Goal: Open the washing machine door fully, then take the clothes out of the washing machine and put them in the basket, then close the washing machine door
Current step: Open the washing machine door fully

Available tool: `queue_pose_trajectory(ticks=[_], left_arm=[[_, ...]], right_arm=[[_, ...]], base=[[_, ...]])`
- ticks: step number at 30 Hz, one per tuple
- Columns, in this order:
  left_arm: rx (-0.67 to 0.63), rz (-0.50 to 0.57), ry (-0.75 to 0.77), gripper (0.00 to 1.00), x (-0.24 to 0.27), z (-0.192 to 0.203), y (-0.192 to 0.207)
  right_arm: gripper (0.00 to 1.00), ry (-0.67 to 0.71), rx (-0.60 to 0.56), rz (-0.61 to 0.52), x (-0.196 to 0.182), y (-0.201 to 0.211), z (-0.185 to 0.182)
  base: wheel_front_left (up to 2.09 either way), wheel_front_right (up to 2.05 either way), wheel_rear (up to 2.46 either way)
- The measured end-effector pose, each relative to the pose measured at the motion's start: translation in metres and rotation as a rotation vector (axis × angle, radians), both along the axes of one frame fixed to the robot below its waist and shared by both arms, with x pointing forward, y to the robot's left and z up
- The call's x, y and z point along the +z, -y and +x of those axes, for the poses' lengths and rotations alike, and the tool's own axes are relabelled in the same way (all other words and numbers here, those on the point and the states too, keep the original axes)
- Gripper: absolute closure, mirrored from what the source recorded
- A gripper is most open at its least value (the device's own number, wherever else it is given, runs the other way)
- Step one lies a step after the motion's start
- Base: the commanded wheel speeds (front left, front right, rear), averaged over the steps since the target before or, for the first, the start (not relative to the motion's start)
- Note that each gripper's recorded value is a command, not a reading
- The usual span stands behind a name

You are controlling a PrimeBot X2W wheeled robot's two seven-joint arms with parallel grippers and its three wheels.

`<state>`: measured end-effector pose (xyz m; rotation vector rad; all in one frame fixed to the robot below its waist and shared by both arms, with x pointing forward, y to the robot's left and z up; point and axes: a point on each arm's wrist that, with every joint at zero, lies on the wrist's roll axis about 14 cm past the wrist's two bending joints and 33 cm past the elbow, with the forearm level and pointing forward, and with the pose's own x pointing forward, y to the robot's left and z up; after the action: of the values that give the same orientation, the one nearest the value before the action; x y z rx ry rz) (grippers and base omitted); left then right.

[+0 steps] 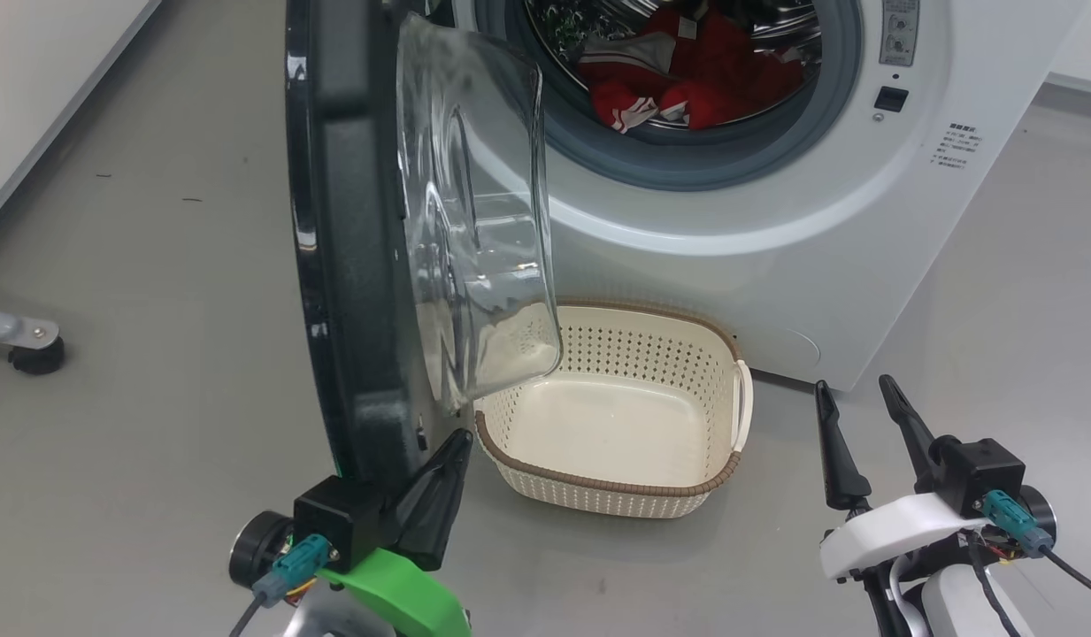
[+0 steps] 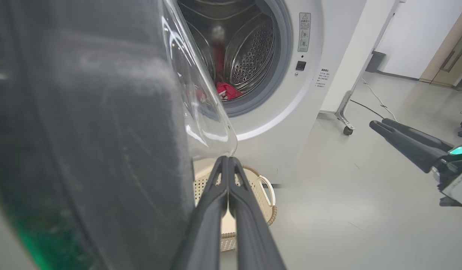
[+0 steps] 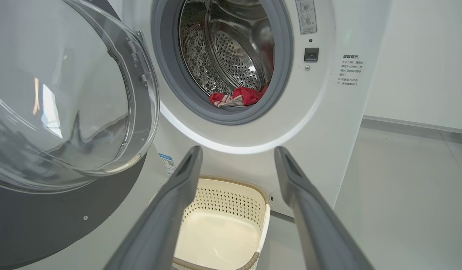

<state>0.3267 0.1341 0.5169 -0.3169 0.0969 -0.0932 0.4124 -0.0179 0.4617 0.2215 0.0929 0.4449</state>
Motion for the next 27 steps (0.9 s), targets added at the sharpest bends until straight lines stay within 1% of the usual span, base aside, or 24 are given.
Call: queue_pose_trajectory(ticks=[8,11,13,27], left_arm=[[0.105,0.007,-0.01,1.0,-0.006,-0.002,-0.03],[0.155,0.014,-0.012,1.0,-0.008,-0.004,-0.046],[0.212,0.022,-0.009,1.0,-0.009,-0.005,-0.063],[0.412,0.043,0.0,1.0,-0.015,-0.016,-0.127]], right_arm=[[0.0,0.003,0.014,0.002,0.001,-0.003,0.0],[0.0,0.005,0.017,0.002,0.001,-0.004,0.0],[0.0,0.006,0.019,0.002,0.002,-0.005,0.0],[0.0,-0.002,0.013,0.004,-0.001,-0.004,0.001]], base=[[0.0,0.0,0.0],[0.0,0.0,0.0],[0.0,0.0,0.0],[0.0,0.0,0.0]])
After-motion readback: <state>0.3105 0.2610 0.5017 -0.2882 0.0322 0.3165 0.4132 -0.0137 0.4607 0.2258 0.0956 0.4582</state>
